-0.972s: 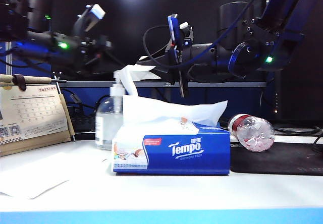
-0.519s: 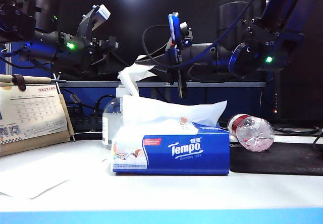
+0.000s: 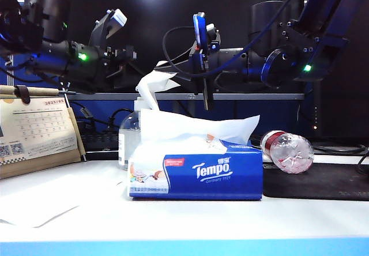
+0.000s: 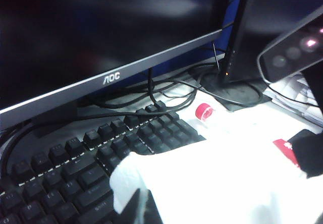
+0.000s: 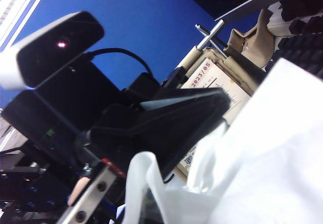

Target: Pull out a tissue from the tissue dispenser, then press the switch of the alcohol sanitizer bottle to drop some sanitizer on the paper tissue, and finally place the treated tissue on the table.

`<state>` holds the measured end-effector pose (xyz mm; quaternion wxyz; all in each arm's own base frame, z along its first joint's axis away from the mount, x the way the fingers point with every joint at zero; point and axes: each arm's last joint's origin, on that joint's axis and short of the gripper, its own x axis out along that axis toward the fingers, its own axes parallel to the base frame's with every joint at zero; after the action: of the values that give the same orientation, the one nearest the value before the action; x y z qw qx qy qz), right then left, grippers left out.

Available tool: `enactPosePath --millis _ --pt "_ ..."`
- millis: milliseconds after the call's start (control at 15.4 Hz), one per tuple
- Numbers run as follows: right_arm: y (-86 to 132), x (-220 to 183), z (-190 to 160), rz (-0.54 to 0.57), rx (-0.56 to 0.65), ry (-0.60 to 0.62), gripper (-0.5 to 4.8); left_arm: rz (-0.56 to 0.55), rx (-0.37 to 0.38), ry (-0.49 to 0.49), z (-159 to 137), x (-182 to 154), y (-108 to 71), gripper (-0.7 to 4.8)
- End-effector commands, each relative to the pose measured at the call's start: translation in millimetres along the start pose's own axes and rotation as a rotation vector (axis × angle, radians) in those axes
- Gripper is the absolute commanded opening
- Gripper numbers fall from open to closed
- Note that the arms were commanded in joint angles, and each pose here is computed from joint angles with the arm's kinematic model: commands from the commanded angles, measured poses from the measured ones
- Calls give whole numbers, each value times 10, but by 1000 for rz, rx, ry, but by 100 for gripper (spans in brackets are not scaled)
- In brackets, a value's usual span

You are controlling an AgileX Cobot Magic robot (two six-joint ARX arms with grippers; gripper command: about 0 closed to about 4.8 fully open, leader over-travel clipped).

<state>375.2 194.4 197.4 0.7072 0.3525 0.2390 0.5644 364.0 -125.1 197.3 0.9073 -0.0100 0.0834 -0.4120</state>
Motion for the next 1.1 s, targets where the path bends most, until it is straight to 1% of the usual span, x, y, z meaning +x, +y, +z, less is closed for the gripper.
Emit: enactPosePath --millis 65,324,454,583,713,843,908,1102 --pt "50 3 29 20 -24 -7 -1 16 -123 209 -390 9 -5 -6" --pt "52 3 31 22 -26 -8 -1 19 -120 210 -405 16 0 -6" --pt "54 3 31 25 -28 -5 -1 15 -101 160 -271 -12 -18 -6" --pt "60 2 32 36 -33 2 -1 23 -60 101 -37 -94 -66 -6" --pt "85 1 44 56 -41 0 -1 57 2 7 335 -291 -118 -6" --pt "92 -1 50 60 -45 -3 -1 74 31 -31 511 -425 -135 -6" --pt "92 -5 49 67 -45 9 -1 97 68 -49 649 -554 -159 -6" --pt "80 -32 64 69 -46 15 -1 150 108 -97 940 -897 -193 -6"
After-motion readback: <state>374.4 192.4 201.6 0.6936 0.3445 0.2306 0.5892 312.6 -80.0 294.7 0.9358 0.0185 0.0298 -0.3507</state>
